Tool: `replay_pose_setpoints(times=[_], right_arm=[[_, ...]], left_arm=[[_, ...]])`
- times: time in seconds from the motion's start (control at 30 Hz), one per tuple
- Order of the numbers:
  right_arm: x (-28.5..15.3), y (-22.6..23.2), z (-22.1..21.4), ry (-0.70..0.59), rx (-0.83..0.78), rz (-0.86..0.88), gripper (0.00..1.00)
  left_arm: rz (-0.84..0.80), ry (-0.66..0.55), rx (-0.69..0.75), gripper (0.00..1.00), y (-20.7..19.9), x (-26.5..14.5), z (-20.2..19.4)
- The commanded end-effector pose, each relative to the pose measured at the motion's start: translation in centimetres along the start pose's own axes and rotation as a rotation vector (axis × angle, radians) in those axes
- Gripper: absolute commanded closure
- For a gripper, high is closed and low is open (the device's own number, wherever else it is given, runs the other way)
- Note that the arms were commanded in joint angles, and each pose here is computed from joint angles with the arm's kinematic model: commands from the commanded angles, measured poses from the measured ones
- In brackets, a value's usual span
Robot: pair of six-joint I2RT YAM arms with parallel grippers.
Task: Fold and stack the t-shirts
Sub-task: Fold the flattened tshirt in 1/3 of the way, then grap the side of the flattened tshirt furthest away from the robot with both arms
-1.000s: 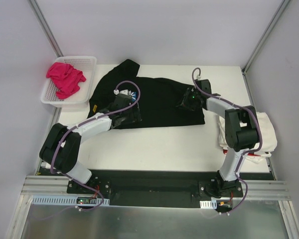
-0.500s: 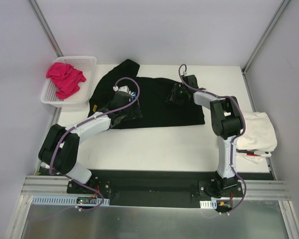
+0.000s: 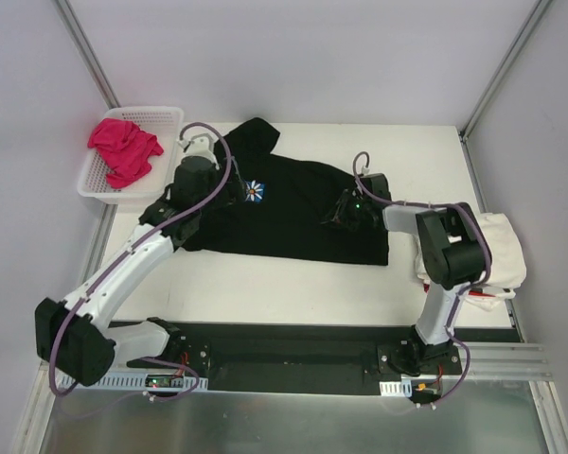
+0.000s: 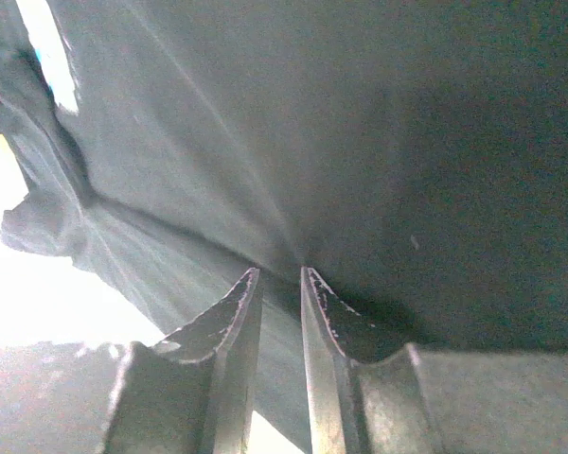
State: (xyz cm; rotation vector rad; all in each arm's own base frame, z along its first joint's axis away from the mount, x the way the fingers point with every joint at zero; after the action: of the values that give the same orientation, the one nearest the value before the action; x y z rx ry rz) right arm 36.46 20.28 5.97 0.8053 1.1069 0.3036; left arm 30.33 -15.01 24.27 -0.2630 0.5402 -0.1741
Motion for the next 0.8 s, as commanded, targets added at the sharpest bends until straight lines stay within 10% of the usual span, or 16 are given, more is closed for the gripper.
replay_pose_setpoints(times=[0.0,0.27,0.43,0.77], right_arm=[[-3.4,-0.2,-3.1,0.018,0.021,0.029,0.74],[-8.4,-0.5,-5.2,-0.053,-0.042,-0.002,0.71],[-10.8,3.3,1.9,-0.225,-0.130,0.028,0.68],[-13.5,-3.4,14.9,-0.451,0.034,-0.135,0.63]], left_arm=[[0.075,-0.137,0.034,0.20,2.0,-3.9,3.8],[0.138,-0.142,0.026,0.17,4.4,-4.0,3.5],[0.079,-0.077,-0.030,0.16,3.6,-1.2,2.5],[-0.087,0.075,-0.133,0.18,0.9,3.2,0.3]])
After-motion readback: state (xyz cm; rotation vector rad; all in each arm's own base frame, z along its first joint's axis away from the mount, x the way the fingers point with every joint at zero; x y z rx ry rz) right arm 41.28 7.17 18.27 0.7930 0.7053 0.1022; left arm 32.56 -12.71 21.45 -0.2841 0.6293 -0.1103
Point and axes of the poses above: each gripper's point midway between its finger pads, its own x axis out along the fingers, its own y axis along the line the jaws close on, z = x × y, the point moved 5 cm from there along -x, back along the fingers, and after that the axes turned 4 degrees about x, right-handed, at the moved point
